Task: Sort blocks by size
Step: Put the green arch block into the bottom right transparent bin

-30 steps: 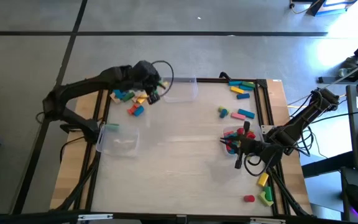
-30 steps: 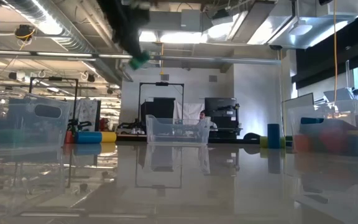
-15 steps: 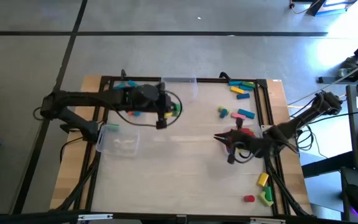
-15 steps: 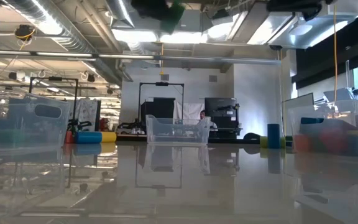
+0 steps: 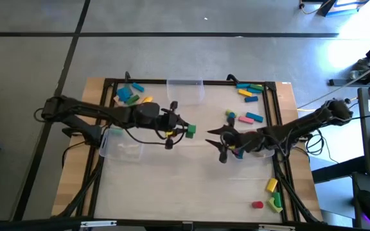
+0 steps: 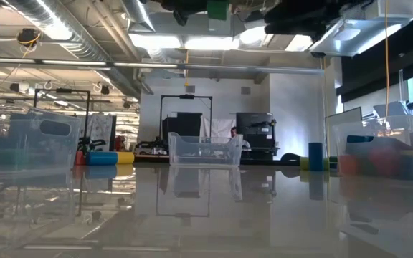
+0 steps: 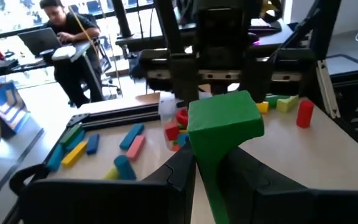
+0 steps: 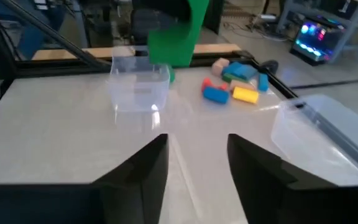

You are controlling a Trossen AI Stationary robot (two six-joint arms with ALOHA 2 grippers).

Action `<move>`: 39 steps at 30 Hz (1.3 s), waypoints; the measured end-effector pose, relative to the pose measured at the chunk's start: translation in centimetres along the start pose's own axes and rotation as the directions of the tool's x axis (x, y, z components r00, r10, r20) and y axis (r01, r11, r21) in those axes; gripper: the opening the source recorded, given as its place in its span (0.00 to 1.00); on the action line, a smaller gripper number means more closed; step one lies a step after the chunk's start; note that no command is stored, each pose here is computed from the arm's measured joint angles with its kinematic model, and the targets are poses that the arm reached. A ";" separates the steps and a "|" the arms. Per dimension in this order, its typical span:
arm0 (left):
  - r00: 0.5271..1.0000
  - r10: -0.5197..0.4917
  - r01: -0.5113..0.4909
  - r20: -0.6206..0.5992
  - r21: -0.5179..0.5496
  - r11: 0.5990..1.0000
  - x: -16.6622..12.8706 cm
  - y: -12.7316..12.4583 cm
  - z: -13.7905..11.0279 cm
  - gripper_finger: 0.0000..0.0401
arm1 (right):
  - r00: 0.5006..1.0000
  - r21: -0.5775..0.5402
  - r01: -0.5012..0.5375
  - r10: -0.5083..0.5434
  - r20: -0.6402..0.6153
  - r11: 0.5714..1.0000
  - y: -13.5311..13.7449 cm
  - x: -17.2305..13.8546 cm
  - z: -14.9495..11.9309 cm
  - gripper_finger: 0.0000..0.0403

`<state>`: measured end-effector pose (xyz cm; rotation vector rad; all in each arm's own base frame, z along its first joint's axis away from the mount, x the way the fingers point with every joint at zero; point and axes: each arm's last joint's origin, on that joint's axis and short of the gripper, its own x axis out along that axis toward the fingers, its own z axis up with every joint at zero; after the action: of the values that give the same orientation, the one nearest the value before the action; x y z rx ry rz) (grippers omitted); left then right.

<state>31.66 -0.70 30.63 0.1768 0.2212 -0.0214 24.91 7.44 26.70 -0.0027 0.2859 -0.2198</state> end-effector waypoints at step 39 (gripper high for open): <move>0.987 -0.075 0.036 0.143 0.260 0.965 2.0 -4.3 -2.7 0.14 | 0.958 0.050 -0.208 0.193 0.213 0.977 1.8 5.1 -0.5 0.41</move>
<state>32.80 -4.50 26.85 0.4256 0.0697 -0.1192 29.93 8.12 24.71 0.0744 0.0691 -0.0263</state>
